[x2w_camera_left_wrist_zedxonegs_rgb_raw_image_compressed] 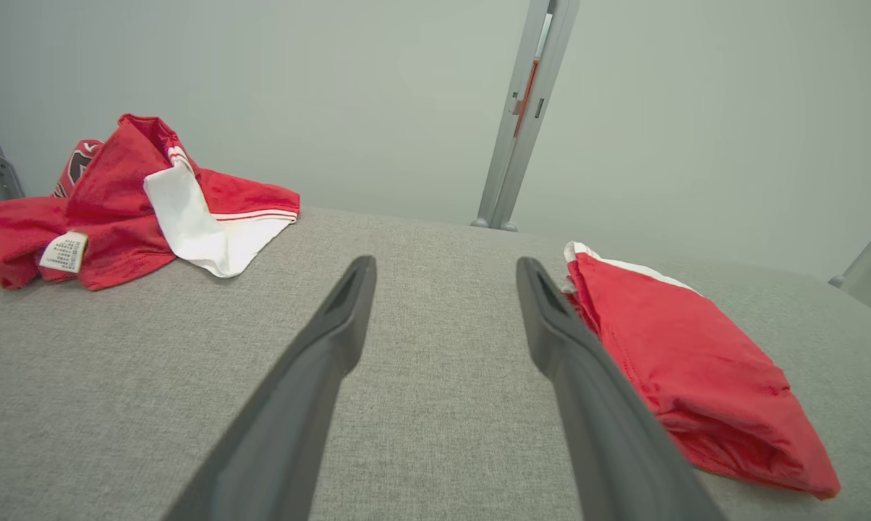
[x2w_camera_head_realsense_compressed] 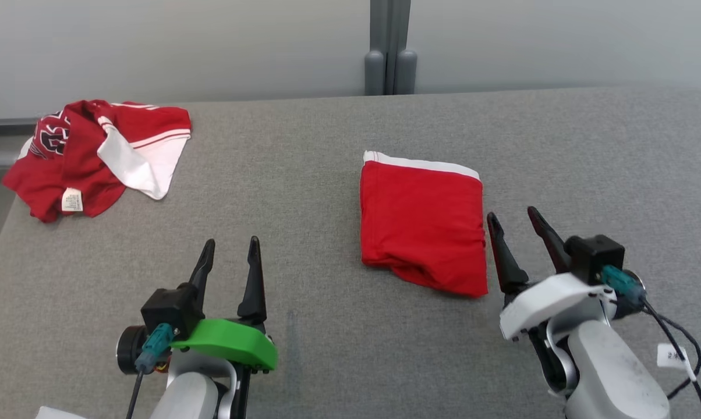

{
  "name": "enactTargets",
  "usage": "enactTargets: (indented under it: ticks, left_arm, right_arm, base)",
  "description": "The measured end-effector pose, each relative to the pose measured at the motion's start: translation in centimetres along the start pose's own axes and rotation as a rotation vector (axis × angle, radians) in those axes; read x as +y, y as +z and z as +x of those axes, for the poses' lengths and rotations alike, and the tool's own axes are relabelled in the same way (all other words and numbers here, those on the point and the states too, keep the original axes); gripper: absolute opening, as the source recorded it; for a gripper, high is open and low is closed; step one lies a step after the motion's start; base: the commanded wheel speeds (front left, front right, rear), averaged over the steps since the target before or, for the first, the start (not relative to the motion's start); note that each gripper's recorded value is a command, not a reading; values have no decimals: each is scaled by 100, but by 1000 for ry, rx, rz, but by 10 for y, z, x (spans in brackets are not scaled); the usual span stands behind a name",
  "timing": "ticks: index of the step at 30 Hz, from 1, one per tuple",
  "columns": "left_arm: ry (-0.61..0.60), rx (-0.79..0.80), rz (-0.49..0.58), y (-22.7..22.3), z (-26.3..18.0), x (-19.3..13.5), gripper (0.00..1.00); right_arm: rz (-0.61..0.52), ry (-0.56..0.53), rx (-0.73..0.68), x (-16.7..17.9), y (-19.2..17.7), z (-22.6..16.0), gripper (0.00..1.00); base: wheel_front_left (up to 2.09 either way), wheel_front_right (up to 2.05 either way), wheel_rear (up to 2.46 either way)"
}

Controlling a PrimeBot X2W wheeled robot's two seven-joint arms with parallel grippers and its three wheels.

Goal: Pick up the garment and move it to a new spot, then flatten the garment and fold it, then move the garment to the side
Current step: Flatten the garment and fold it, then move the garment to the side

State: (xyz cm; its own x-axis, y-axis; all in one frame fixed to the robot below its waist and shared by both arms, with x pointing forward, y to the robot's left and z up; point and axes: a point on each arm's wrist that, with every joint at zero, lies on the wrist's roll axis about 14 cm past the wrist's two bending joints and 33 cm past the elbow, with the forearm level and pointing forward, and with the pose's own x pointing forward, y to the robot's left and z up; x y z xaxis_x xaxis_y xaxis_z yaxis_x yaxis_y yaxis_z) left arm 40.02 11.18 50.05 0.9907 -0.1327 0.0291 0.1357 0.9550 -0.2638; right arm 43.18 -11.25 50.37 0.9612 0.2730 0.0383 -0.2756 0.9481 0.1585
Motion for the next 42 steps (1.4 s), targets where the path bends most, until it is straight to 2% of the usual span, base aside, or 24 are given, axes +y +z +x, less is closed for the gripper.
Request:
enactTargets:
  ticks: [6, 12, 22, 42]
  left_arm:
    - [6, 6, 25, -5, -15, -1, 100]
    - [26, 27, 54, -13, -28, 5, 100]
    - [57, 39, 67, -17, -36, 17, 100]
    - [63, 40, 64, -17, -37, 19, 100]
  right_arm:
    - [-30, -83, -47, -14, 7, -35, 100]
    - [-40, -122, -72, -20, 13, -52, 100]
    - [-10, -126, -69, -19, 12, -56, 100]
    - [-6, -121, -40, -17, 6, -57, 100]
  base:
    - [0, 0, 0]
    - [0, 0, 0]
    - [0, 0, 0]
    - [0, 0, 0]
